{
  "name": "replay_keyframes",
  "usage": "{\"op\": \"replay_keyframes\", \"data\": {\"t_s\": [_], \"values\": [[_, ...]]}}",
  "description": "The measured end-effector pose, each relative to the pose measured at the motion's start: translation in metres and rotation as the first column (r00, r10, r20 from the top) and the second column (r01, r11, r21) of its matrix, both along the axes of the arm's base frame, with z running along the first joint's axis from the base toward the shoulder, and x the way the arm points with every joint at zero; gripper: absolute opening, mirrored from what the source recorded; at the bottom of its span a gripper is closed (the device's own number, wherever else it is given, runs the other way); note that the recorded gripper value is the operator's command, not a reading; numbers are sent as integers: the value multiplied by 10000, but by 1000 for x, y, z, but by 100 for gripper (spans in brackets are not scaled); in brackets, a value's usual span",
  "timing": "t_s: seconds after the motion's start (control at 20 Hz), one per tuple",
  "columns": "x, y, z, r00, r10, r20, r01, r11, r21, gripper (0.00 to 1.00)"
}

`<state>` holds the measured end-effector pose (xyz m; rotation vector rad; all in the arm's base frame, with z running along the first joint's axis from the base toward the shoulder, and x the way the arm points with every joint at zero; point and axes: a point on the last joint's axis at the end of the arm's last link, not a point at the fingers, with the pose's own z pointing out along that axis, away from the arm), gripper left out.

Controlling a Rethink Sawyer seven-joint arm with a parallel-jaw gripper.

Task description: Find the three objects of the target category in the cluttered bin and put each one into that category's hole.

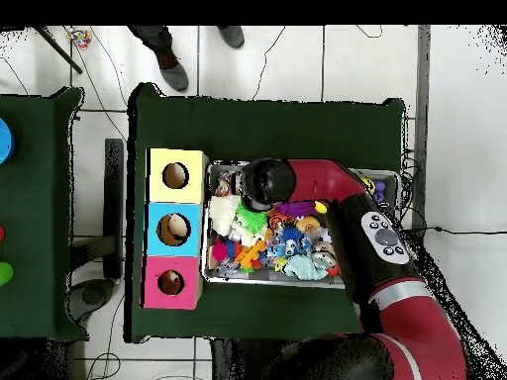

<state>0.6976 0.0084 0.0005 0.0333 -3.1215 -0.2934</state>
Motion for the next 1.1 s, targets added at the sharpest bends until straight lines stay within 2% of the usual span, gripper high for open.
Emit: {"op": "replay_keyframes", "data": {"t_s": [0.25, 0.7, 1.1], "values": [[5, -10, 3, 9998, -192, 102, 192, 9998, 48, 100], [5, -34, 3, 9986, -518, 118, 518, 9986, 43, 100], [6, -42, -1, 9979, -491, 417, 495, 9987, -92, 100]]}}
